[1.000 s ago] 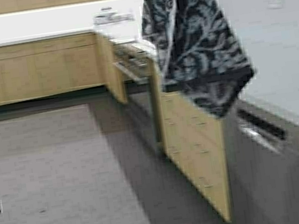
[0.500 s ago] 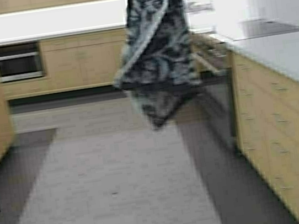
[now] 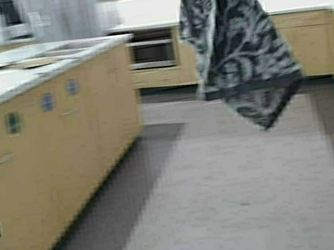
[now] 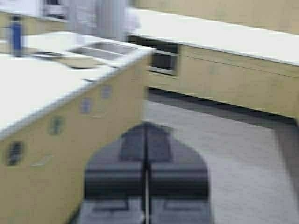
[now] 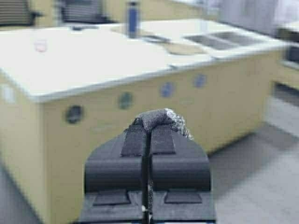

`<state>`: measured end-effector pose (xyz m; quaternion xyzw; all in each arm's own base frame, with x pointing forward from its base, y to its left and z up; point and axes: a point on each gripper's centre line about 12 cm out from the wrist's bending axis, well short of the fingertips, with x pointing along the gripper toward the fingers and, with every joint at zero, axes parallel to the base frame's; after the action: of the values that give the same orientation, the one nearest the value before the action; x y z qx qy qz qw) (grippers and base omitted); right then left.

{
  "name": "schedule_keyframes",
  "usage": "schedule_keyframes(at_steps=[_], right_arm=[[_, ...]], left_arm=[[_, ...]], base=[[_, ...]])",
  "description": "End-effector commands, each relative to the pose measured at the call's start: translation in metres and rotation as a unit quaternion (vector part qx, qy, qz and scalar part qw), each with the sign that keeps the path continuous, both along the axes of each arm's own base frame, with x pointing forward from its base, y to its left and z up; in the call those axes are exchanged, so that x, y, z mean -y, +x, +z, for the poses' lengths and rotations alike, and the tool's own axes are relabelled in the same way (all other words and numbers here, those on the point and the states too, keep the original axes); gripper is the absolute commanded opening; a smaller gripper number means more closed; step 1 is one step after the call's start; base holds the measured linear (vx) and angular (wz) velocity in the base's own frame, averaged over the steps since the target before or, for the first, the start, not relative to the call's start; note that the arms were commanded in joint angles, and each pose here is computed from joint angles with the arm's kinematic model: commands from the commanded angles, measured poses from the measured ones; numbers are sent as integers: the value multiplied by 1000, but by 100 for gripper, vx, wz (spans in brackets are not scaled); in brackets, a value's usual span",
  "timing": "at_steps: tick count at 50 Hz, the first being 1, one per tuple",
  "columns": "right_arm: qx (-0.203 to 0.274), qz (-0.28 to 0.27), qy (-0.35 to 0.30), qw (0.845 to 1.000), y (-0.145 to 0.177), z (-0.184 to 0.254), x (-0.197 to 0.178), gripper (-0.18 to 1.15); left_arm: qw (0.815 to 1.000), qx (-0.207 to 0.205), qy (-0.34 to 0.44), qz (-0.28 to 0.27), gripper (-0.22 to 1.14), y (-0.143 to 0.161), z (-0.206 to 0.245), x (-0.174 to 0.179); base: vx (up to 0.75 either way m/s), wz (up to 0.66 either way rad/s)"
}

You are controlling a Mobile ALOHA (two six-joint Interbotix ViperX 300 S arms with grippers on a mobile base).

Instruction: Get the cloth and wipe up the spill under the wine glass

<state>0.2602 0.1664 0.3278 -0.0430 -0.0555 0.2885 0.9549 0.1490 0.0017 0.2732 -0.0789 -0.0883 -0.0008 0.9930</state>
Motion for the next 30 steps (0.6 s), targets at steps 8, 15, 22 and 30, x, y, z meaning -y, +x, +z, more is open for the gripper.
schedule_keyframes(at_steps=[8,15,22,30], right_arm=[[19,2,17,1000,-3,10,1,6],[21,2,18,1000,-3,9,1,6],[22,2,20,1000,-3,11,1,6],[26,2,22,999,-3,12,1,6]], left_arm=[[1000,2,2,1,3,3,5,0],[1000,-8,1,1,3,7,2,0],[1000,-12,2,1,3,11,2,0],[1000,-12,3,2,3,14,1,0]], base=[[7,63],[7,53],[7,39],[6,33]])
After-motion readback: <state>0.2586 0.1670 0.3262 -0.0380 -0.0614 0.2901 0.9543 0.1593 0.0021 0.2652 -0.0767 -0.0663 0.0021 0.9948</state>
